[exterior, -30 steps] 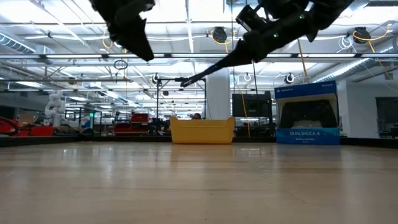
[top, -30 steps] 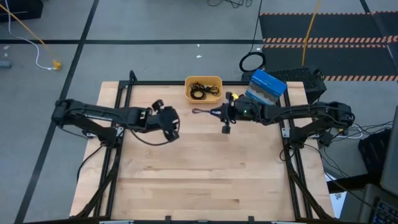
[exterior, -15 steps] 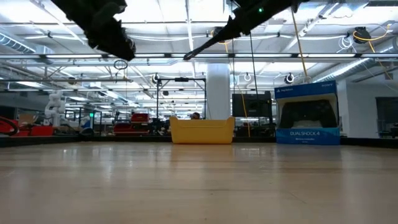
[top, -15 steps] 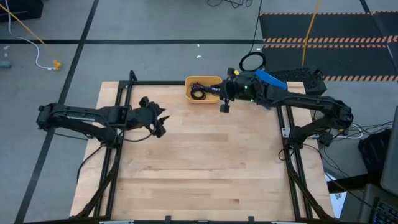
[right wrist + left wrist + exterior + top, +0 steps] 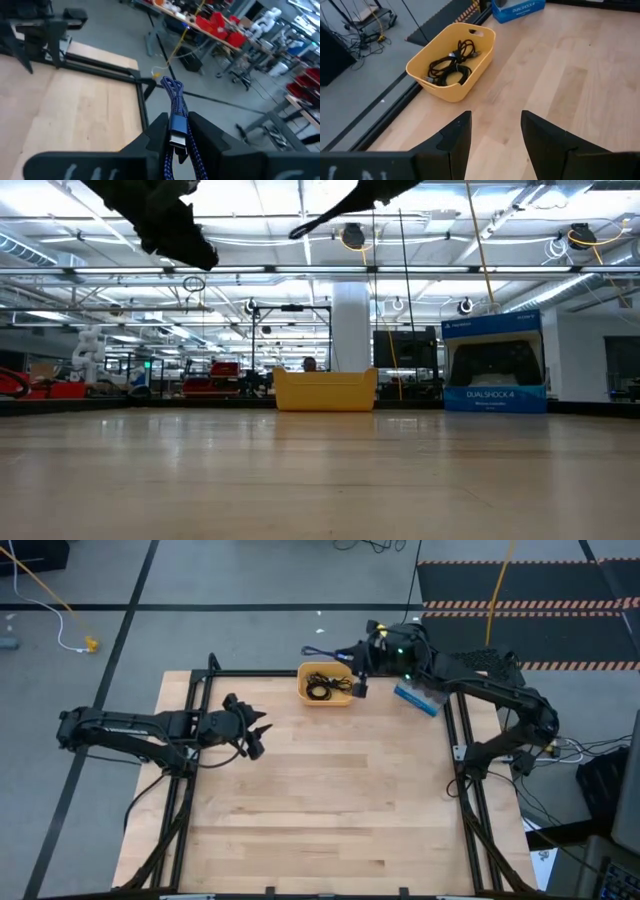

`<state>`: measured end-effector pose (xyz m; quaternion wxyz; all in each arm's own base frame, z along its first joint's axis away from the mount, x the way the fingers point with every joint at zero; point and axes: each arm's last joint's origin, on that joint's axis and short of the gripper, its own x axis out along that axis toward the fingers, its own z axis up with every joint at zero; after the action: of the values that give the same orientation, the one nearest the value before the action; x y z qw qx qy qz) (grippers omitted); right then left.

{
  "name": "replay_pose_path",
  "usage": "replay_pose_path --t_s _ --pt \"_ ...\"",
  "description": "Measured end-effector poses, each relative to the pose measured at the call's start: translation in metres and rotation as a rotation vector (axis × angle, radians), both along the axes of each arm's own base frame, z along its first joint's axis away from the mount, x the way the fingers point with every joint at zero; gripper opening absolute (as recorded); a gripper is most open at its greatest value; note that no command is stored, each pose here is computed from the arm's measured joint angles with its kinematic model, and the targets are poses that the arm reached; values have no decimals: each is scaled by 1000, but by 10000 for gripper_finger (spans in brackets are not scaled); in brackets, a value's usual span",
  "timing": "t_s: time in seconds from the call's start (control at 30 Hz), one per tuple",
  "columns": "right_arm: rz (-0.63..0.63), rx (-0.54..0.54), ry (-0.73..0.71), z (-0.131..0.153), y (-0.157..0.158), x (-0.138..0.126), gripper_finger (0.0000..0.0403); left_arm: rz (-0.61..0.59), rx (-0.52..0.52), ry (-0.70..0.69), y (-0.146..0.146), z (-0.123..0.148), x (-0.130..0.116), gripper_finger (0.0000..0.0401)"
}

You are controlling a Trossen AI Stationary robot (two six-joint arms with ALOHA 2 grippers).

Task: Pick and place USB-C Cables
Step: Put the blue charger cable into the yellow bin

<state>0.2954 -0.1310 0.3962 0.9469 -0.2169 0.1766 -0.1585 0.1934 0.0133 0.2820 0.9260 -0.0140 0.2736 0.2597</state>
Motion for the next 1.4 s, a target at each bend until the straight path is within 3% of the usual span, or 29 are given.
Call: replay_pose_path --t_s 0.17,0.77,1.1,1.4 --pt "10 69 48 -13 -22 16 57 -7 11 -13 0 2 1 175" --pt "-75 309 266 -117 -95 49 57 -24 24 -25 0 3 2 175" --pt "-64 405 348 -163 -111 58 57 -26 26 -24 0 3 2 175" --pt "-65 427 386 -178 -114 61 57 -29 30 -22 0 3 2 175"
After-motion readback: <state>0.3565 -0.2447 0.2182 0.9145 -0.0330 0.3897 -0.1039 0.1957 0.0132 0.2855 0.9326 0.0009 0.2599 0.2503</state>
